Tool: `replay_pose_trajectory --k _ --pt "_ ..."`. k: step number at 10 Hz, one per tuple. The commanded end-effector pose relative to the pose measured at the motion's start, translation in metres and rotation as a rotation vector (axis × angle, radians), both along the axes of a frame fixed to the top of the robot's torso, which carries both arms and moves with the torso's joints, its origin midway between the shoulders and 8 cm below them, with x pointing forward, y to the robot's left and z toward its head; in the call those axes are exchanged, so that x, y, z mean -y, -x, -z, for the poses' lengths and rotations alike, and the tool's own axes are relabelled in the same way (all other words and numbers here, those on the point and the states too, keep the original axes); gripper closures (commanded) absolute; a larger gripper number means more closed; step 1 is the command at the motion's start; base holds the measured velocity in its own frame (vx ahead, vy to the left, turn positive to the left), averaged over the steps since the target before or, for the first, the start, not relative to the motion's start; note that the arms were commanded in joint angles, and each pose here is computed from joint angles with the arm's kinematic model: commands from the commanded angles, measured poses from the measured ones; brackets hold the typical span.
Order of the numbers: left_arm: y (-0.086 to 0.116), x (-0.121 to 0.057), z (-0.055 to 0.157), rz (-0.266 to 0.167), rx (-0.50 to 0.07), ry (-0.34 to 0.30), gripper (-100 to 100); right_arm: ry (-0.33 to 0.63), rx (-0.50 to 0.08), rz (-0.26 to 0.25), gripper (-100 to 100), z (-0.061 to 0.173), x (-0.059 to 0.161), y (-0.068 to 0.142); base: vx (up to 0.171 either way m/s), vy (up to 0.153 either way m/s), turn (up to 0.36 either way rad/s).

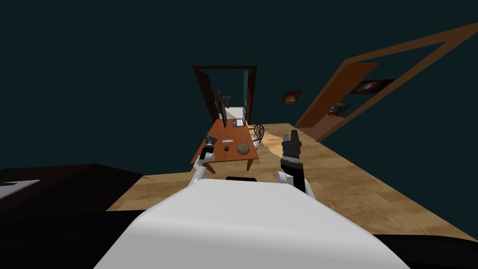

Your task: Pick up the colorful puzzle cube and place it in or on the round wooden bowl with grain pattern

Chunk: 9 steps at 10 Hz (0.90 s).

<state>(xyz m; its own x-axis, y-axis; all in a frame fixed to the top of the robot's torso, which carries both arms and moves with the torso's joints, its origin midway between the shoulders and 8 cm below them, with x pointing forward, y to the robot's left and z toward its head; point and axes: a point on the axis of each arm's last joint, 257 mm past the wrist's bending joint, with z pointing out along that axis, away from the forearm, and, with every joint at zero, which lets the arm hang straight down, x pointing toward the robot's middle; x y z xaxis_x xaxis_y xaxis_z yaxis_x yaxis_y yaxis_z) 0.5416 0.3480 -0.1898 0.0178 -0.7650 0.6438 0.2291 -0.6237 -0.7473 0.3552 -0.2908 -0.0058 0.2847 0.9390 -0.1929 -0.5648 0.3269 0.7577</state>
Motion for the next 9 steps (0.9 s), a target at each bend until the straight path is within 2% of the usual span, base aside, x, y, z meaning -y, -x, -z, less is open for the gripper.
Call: replay_pose_trajectory --k 1,2,3,4,5,6,7,8,9 --pt "-0.009 -0.004 0.018 -0.006 -0.046 0.073 -100 0.000 0.000 0.000 0 0.000 0.000 0.000 0.031 -0.070 -0.047" --pt "-0.015 -0.006 0.026 -0.010 -0.066 0.118 -100 0.000 0.000 0.000 0 0.000 0.000 0.000 0.046 -0.076 -0.033" --pt "-0.014 -0.008 0.039 -0.014 -0.090 0.122 -100 0.000 0.000 0.000 0 0.000 0.000 0.000 0.036 -0.049 -0.014" --pt "-0.019 -0.010 0.051 -0.019 -0.117 0.167 -100 0.000 0.000 0.000 0 0.000 0.000 0.000 0.032 -0.045 -0.022" --pt "-0.019 -0.010 0.055 -0.021 -0.126 0.168 -100 0.000 0.000 0.000 0 0.000 0.000 0.000 0.021 -0.031 -0.014" --pt "-0.022 -0.012 0.070 -0.027 -0.160 0.214 -100 0.000 0.000 0.000 0 0.000 0.000 0.000 0.023 -0.032 -0.029" --pt "-0.022 -0.012 0.072 -0.028 -0.164 0.214 -100 0.000 0.000 0.000 0 0.000 0.000 0.000 0.021 -0.027 -0.013" --pt "-0.025 -0.013 0.088 -0.035 -0.199 0.259 -100 0.000 0.000 0.000 0 0.000 0.000 0.000 0.025 -0.036 -0.023" --pt "-0.024 -0.013 0.089 -0.036 -0.202 0.259 -100 0.000 0.000 0.000 0 0.000 0.000 0.000 0.025 -0.030 -0.013"
